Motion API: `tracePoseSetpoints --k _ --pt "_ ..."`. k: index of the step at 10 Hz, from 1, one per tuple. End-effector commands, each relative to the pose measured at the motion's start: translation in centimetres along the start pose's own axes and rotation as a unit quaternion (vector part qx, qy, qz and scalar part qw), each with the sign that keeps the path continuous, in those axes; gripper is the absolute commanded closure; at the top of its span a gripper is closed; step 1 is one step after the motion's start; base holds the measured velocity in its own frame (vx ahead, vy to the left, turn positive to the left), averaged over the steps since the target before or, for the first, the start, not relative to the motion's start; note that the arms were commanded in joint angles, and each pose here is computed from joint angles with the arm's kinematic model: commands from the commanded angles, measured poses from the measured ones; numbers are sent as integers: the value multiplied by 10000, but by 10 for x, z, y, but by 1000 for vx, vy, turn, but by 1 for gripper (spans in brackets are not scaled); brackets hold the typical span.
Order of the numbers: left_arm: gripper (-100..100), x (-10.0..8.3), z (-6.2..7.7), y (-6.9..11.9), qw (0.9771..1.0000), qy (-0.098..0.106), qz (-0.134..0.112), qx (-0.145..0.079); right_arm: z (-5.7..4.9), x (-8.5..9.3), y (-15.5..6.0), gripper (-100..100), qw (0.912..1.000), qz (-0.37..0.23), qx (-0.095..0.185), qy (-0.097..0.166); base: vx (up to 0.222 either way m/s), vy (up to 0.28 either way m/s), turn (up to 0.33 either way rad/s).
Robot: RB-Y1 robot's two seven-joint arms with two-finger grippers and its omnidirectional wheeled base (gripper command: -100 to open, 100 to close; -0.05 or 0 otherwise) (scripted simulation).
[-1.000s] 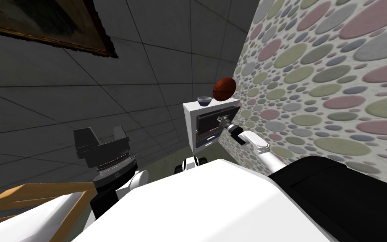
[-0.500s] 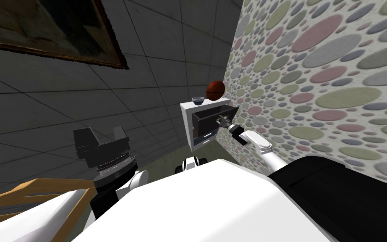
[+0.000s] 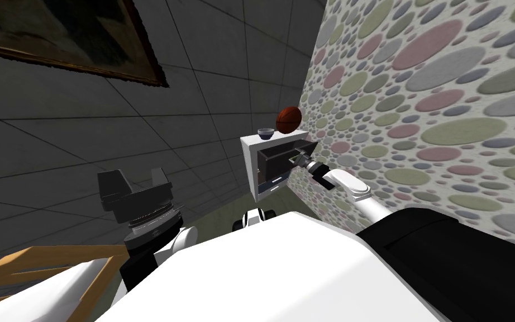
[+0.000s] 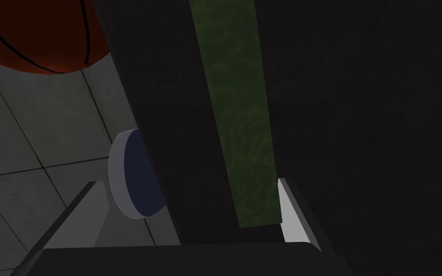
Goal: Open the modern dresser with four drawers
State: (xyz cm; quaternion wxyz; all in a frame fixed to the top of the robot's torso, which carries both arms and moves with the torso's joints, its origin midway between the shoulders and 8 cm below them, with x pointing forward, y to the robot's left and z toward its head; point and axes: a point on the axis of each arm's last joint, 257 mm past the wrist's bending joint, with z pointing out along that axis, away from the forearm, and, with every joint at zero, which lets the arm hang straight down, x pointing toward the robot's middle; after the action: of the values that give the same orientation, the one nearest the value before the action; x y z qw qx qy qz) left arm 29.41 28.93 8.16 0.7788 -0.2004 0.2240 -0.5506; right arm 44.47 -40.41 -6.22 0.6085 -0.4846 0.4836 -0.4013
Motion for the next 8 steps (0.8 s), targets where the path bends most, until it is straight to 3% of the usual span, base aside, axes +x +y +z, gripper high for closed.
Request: tracePoseSetpoints --k 1,2,3,8 --pt "0 0 0 0 10000 0 0 0 1 2 -20 -100 10000 25 -13 -79 15 59 -68" --pt "0 0 0 0 10000 0 0 0 0 2 -9 -100 9999 38 -78 -69 11 20 -17" --pt "0 0 0 0 10000 0 0 0 0 3 -9 0 9999 55 -88 -58 6 1 1" --pt "0 0 0 0 10000 0 0 0 -2 5 -3 0 9999 71 -136 -28 0 0 0"
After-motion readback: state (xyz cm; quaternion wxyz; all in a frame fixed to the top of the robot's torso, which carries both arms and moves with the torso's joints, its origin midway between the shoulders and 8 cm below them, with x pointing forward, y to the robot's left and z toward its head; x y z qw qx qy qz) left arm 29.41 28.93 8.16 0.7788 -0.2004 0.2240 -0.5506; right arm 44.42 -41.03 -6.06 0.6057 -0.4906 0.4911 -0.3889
